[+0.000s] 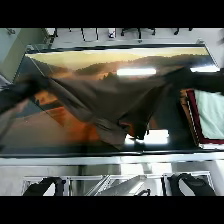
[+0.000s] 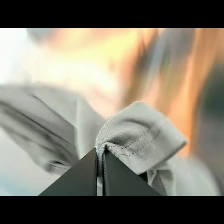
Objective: Fold the shirts.
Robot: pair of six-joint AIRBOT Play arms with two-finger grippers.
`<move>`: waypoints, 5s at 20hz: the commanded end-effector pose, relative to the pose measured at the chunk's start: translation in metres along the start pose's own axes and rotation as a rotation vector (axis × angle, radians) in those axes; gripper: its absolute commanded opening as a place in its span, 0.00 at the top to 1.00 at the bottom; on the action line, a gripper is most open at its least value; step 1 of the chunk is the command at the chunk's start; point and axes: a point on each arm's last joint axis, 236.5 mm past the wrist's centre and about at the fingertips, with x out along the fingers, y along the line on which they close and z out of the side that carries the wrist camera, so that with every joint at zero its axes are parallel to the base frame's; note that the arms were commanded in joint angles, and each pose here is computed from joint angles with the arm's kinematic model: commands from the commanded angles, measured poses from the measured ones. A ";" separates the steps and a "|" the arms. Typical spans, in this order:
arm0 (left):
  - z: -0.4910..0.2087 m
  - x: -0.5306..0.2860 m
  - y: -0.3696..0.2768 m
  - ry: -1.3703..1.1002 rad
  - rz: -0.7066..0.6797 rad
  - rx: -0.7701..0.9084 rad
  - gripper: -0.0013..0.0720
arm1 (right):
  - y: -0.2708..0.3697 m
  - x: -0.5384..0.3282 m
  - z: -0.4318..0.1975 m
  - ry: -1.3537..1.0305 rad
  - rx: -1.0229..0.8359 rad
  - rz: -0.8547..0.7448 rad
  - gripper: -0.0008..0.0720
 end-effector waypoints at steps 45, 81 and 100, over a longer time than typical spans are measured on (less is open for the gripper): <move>-0.203 0.040 0.170 1.065 0.156 -0.244 0.12 | -0.305 -0.016 -0.242 0.633 0.429 -0.410 0.54; -0.340 0.037 0.164 1.168 0.138 -0.248 0.97 | -0.256 0.077 -0.366 1.015 0.500 -0.090 0.54; 0.179 -0.372 -0.195 -0.886 -0.069 0.470 0.97 | 0.180 -0.257 0.130 -0.767 -0.832 -0.308 0.95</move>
